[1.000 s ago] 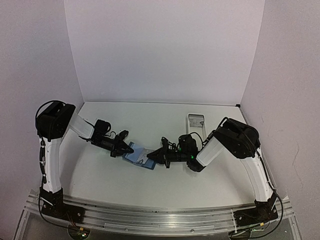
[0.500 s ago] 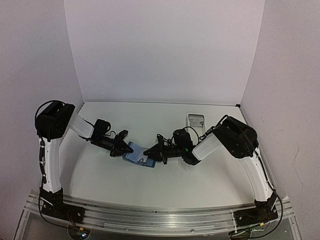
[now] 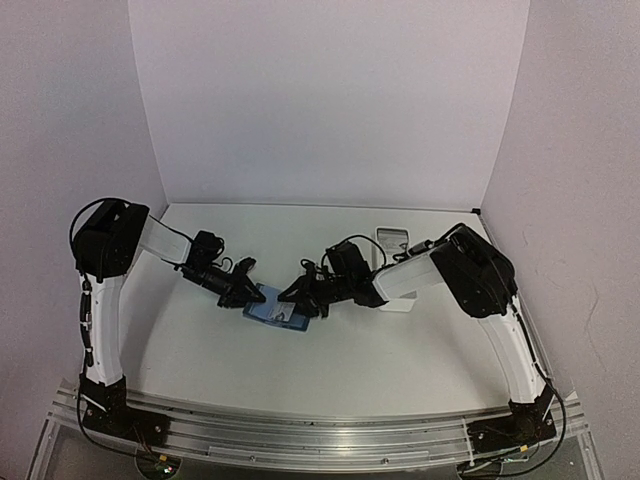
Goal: Put the credit cards into the card holder
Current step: Insert the credit card into the card holder.
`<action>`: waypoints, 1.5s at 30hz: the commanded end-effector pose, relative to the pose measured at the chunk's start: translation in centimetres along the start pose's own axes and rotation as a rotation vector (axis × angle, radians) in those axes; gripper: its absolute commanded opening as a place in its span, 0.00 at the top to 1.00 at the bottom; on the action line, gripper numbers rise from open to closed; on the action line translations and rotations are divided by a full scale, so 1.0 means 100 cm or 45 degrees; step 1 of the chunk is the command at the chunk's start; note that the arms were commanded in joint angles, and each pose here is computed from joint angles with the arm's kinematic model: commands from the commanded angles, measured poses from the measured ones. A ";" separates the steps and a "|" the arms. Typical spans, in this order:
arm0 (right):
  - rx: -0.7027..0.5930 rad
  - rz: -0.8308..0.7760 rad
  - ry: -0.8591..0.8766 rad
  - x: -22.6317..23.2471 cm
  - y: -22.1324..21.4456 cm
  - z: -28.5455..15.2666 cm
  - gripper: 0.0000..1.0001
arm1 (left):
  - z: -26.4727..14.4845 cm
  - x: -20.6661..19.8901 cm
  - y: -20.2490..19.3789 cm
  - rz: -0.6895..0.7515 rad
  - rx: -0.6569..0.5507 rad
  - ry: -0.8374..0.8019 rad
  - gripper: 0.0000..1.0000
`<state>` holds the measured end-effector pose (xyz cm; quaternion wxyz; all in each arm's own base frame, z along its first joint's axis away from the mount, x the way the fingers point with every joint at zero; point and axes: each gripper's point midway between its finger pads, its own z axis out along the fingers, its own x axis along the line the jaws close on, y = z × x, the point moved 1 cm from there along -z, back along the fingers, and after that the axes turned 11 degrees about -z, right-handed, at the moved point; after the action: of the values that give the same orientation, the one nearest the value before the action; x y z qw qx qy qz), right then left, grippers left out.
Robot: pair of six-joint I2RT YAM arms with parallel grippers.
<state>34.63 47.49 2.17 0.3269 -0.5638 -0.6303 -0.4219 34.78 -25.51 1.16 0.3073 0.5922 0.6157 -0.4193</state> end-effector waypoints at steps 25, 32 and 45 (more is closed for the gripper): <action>0.066 0.004 -0.475 -0.046 -0.006 0.028 0.42 | 0.020 0.080 -0.036 -0.342 -0.027 0.297 0.92; 0.061 0.031 -0.532 -0.054 -0.017 0.015 0.36 | 0.018 0.078 -0.034 -0.331 -0.049 0.298 0.87; -0.079 -0.193 -0.890 -0.029 0.007 -0.039 0.15 | -0.011 0.073 -0.031 -0.354 -0.071 0.511 0.67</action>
<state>36.24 47.82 4.27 0.1263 -0.6014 -0.7076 -0.3490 34.39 -25.73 2.15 0.2898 0.5758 0.6496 -0.4030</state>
